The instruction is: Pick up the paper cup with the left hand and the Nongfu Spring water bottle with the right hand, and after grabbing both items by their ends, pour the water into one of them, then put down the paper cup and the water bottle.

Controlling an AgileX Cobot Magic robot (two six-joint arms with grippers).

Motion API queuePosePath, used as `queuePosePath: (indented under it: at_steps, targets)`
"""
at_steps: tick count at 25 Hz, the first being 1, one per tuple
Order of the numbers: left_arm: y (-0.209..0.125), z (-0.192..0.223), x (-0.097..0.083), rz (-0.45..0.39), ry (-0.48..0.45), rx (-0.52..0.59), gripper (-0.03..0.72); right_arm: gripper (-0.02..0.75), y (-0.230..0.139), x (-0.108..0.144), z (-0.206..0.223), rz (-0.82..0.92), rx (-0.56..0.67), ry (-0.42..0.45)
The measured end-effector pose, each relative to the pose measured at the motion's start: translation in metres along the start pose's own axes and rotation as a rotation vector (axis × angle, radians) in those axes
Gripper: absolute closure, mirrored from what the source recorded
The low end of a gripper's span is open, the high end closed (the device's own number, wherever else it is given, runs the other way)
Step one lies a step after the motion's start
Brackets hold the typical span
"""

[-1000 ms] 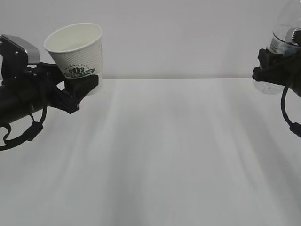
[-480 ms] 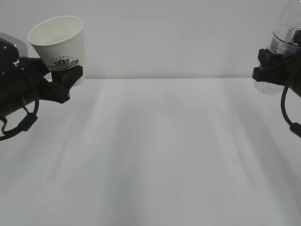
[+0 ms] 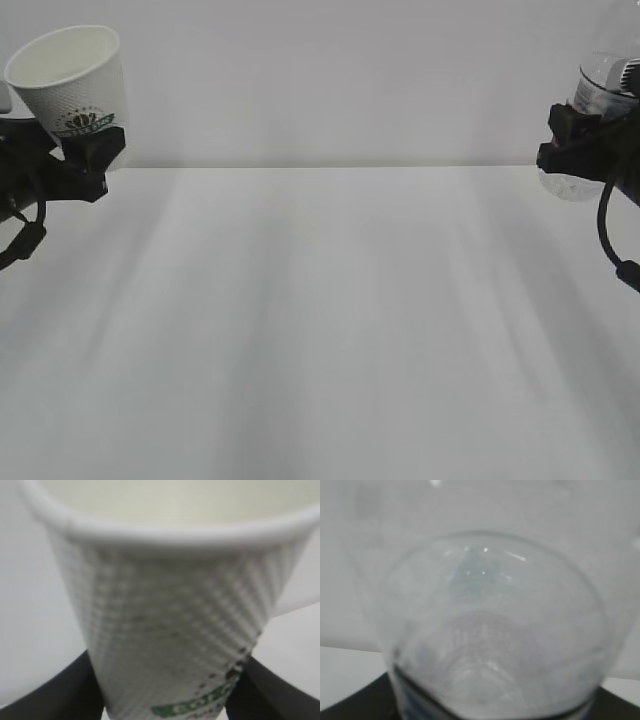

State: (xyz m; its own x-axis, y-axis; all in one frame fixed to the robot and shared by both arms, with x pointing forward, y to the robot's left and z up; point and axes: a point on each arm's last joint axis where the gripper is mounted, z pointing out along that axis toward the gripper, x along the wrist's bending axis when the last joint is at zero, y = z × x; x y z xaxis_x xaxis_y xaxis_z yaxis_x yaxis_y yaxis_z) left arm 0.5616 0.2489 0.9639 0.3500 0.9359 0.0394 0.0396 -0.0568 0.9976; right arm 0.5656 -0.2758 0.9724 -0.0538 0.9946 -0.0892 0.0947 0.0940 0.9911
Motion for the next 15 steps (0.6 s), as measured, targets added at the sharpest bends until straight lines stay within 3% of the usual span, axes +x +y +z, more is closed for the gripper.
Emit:
queuePosePath:
  at_steps: [15]
  targets:
    - [-0.004, -0.008, 0.037, -0.106, 0.221, 0.021, 0.223, 0.34, 0.0, 0.0, 0.0, 0.0, 0.0, 0.0]
